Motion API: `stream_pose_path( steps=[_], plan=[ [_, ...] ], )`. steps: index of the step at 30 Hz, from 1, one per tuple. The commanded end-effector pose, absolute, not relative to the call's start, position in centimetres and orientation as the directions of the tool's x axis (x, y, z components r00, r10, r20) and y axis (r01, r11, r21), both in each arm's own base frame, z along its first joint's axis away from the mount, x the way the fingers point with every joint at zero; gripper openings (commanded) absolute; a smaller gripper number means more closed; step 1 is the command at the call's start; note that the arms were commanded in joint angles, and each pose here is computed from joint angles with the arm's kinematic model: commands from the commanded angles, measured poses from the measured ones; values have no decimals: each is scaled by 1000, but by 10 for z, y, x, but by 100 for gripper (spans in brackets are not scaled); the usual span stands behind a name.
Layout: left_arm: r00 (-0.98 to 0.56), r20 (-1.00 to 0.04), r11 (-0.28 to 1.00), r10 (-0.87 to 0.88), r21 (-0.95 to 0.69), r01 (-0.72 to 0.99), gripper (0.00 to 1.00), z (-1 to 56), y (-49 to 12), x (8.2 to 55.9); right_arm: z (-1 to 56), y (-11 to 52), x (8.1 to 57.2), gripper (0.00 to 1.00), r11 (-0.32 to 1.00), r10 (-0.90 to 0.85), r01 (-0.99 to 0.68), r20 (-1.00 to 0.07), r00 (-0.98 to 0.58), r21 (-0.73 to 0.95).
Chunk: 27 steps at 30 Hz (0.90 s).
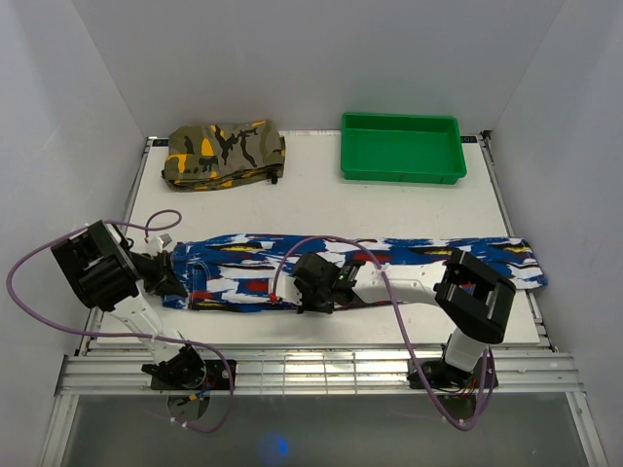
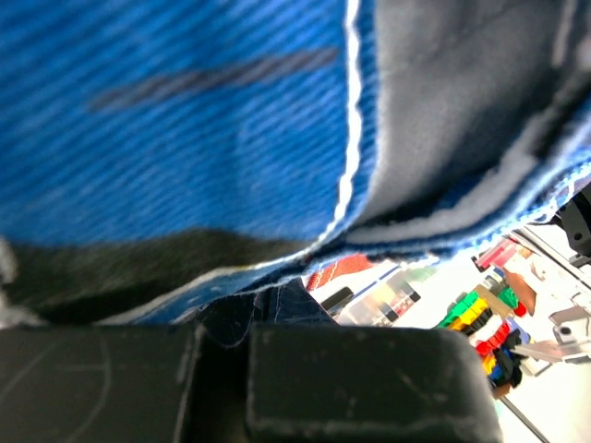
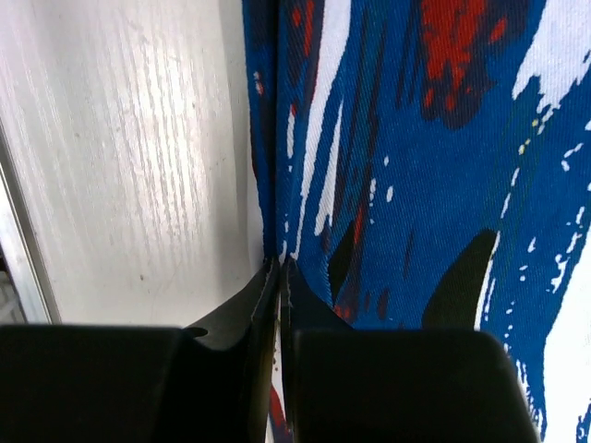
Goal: Fold and stack the trousers
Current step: Fold the trousers
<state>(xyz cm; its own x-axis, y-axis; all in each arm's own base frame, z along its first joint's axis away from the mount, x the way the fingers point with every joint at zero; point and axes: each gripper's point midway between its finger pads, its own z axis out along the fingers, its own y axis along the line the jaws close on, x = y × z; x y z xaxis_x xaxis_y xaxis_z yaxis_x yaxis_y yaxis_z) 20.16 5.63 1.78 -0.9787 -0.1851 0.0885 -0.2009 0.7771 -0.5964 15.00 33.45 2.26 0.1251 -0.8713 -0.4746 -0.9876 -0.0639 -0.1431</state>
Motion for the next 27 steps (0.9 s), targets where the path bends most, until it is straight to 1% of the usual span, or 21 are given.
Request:
stream_pose_path(
  steps=[1,4,6,8,13,14,16,17,18,19,22,23,24,25,26,27],
  plan=[
    [-984,-88,924,-156,-365,-114,0,-5,127,232,-4,321,136,8,-50,-910,-997,-410,67,-53],
    [-979,-120,940,-165,-318,-119,0,-1,143,240,-14,326,141,8,-43,-918,-997,-392,63,-60],
    [-978,-132,959,-163,-254,-126,0,0,160,242,-19,332,143,8,-42,-920,-998,-388,59,-52],
    [-977,-131,972,-171,-186,-145,0,0,179,240,-12,349,148,8,-34,-907,-998,-417,54,-55],
    [-968,-195,987,-160,-33,-156,0,9,226,247,-18,381,151,8,-36,-900,-999,-436,34,-3],
    [-966,-226,992,-127,-7,-129,0,17,234,253,-13,393,154,8,-29,-890,-1000,-455,25,2],
    [-949,-300,994,-99,-72,-81,0,31,224,266,-18,402,151,8,-30,-890,-999,-456,12,32],
    [-930,-365,997,-47,-72,-22,1,51,222,277,-12,413,152,8,-28,-879,-999,-476,6,38],
    [-904,-426,984,-39,-172,38,7,65,199,284,-18,414,150,8,-27,-886,-998,-464,0,51],
    [-884,-467,978,-25,-194,74,16,78,191,289,-17,418,150,8,-24,-884,-998,-468,-6,58],
    [-823,-568,958,-4,-238,160,29,119,166,302,-17,428,149,8,-8,-877,-996,-480,-34,85],
    [-812,-583,955,-5,-244,169,42,127,162,304,-19,431,149,8,-2,-877,-996,-479,-44,94],
    [-803,-597,953,-10,-248,172,58,140,157,308,-20,435,149,8,7,-875,-994,-481,-57,106],
    [-794,-608,950,-14,-256,180,63,147,154,311,-21,436,148,8,8,-877,-994,-477,-60,111],
    [-788,-616,948,-18,-260,181,76,154,152,313,-23,438,149,8,11,-877,-993,-477,-64,114],
    [-785,-619,946,-29,-270,179,77,159,149,314,-24,439,150,8,18,-877,-993,-475,-70,113]
  ],
)
